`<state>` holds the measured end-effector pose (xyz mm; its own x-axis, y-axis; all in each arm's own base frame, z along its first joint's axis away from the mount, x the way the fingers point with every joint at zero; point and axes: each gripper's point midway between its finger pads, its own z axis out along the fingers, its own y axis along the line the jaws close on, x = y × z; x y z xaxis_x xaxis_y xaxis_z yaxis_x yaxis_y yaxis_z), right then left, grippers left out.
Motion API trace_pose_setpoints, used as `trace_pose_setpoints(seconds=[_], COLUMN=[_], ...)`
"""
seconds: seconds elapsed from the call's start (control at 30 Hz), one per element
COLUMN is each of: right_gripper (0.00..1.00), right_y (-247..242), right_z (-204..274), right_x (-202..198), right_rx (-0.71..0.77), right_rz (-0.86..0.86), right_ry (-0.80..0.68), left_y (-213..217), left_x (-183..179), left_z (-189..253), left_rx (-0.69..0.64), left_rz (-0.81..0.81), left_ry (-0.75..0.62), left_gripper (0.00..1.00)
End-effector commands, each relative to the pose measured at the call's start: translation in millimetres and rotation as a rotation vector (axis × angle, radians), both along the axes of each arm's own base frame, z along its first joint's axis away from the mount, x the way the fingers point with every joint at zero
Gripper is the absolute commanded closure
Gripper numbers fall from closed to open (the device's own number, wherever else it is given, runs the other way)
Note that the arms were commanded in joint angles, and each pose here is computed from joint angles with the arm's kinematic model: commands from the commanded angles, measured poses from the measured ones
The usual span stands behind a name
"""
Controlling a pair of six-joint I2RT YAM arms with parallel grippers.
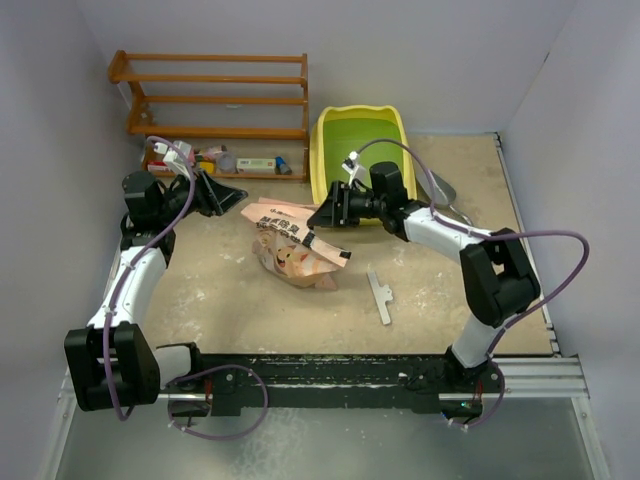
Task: Fill the litter box with clean litter
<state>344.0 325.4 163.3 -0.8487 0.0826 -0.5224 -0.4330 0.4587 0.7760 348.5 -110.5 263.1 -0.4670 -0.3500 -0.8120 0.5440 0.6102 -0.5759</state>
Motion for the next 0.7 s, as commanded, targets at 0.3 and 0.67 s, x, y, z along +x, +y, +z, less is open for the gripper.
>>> trace_pose_setpoints(seconds=[0.3, 0.67], right_gripper=[0.31, 0.45], right_y=[20.3, 43.2], right_z=[16.0, 39.5], right_x=[-0.5, 11.2], right_rx=[0.093, 0.292], right_rz=[0.05, 0.103], right_ry=[-0.08, -0.063], left_y=[-3.3, -3.5], left_x=[-4.1, -5.0], left_z=[15.9, 15.3], left_rx=[-0.01, -0.005], left_rz=[-0.025, -0.026], left_ry=[-0.061, -0.062], left_gripper=[0.41, 0.4])
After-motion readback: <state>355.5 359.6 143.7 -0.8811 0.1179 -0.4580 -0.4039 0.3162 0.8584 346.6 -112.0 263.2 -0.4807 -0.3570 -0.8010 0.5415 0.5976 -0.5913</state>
